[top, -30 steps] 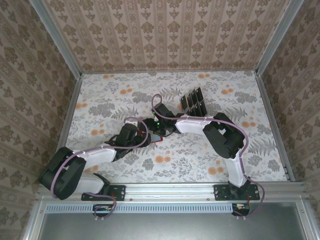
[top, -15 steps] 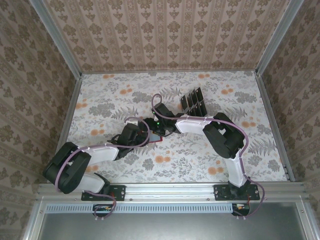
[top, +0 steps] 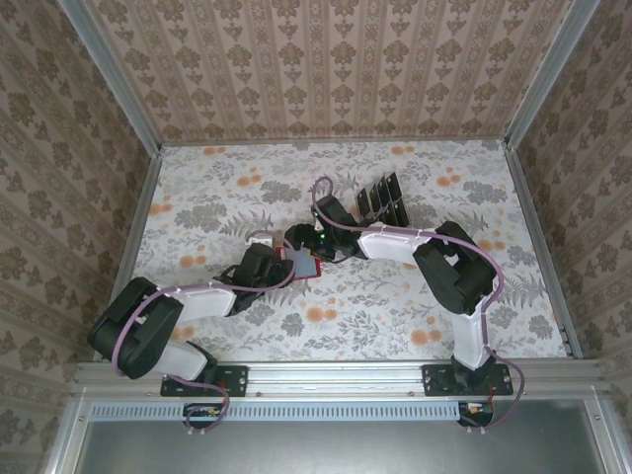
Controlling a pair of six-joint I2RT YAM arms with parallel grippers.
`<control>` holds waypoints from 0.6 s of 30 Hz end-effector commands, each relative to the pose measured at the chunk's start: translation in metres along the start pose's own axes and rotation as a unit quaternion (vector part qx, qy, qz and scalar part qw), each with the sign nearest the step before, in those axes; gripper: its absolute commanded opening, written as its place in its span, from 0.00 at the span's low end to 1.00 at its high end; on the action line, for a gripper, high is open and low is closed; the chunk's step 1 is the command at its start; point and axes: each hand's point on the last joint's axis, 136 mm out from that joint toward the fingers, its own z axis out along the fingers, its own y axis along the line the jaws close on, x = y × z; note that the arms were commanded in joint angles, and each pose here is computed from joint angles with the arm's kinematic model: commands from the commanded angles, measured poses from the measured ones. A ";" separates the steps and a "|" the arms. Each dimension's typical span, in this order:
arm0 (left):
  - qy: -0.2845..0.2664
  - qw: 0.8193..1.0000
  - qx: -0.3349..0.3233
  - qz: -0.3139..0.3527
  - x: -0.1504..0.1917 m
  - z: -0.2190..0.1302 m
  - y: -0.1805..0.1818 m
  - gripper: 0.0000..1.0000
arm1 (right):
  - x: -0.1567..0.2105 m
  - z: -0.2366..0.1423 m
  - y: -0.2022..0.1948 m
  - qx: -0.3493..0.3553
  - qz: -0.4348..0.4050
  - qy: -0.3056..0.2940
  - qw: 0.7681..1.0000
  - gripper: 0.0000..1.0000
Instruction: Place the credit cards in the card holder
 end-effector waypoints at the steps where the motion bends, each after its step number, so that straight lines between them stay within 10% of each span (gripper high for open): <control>1: 0.068 0.997 -0.026 0.004 0.042 0.004 0.017 0.68 | 0.001 -0.005 0.003 -0.010 0.004 -0.001 1.000 0.78; 18: 0.067 0.997 -0.023 0.004 0.041 0.005 0.017 0.67 | 0.024 0.028 -0.014 -0.004 0.021 0.040 0.999 0.78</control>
